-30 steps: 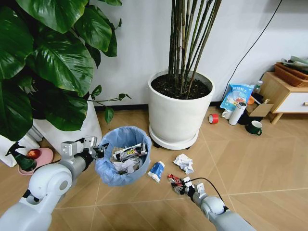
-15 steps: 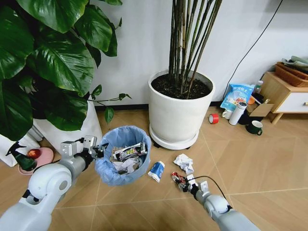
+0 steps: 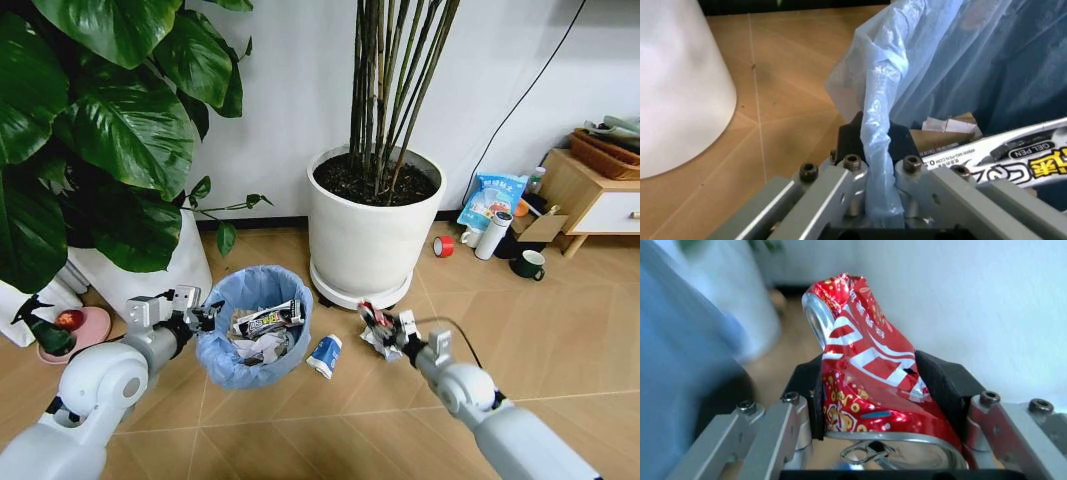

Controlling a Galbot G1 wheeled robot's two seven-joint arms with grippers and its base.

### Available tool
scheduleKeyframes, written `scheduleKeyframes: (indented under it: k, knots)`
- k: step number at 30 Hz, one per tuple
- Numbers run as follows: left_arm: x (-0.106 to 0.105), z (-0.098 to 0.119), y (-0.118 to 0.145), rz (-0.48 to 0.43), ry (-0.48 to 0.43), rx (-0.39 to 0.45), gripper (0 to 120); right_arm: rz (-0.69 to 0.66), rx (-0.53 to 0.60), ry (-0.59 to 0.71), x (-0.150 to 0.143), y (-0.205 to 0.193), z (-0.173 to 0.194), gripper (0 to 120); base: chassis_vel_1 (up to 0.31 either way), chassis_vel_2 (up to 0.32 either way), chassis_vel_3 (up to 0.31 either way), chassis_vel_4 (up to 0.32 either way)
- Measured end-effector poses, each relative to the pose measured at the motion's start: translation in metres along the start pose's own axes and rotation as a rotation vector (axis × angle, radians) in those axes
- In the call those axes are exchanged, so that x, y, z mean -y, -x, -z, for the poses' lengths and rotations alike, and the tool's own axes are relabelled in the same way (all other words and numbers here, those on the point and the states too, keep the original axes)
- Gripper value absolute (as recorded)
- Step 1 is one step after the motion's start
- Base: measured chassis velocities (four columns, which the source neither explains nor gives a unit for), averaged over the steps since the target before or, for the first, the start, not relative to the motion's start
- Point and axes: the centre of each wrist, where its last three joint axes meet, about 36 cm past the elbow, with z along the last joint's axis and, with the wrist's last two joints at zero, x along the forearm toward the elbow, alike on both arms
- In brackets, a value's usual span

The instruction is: Pick up the trash bin and place the garbage on the floor into it.

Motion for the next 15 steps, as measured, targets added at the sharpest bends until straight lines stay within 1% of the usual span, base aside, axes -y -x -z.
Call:
scheduleKeyframes:
  k: [1,2,3,6,7,10,11,15]
  knots:
    - [0.001,0.001,0.002,-0.006,0.007,-0.003,0,0.028,0.051,0.001,-0.011,0.006,0.027,43,0.0,0.0,0.0,0.0]
    - [0.001,0.002,0.004,-0.01,0.01,-0.005,0,0.045,0.077,0.005,-0.017,0.009,0.041,43,0.0,0.0,0.0,0.0]
    - [0.001,0.002,0.004,-0.01,0.01,-0.005,0,0.045,0.077,0.005,-0.017,0.009,0.041,43,0.0,0.0,0.0,0.0]
    - [0.003,0.004,0.009,-0.019,0.015,-0.01,0,0.103,0.145,0.023,-0.033,0.013,0.085,43,0.0,0.0,0.0,0.0]
    - [0.003,0.004,0.009,-0.019,0.015,-0.01,0,0.103,0.145,0.023,-0.033,0.013,0.085,43,0.0,0.0,0.0,0.0]
    - [0.002,0.006,0.013,-0.023,0.018,-0.019,0,0.175,0.19,0.018,-0.049,0.007,0.119,43,0.0,0.0,0.0,0.0]
    - [0.002,0.006,0.013,-0.023,0.018,-0.019,0,0.175,0.19,0.018,-0.049,0.007,0.119,43,0.0,0.0,0.0,0.0]
    - [0.001,0.008,0.022,-0.023,0.019,-0.03,0,0.265,0.212,0.041,-0.074,-0.002,0.139,43,0.0,0.0,0.0,0.0]
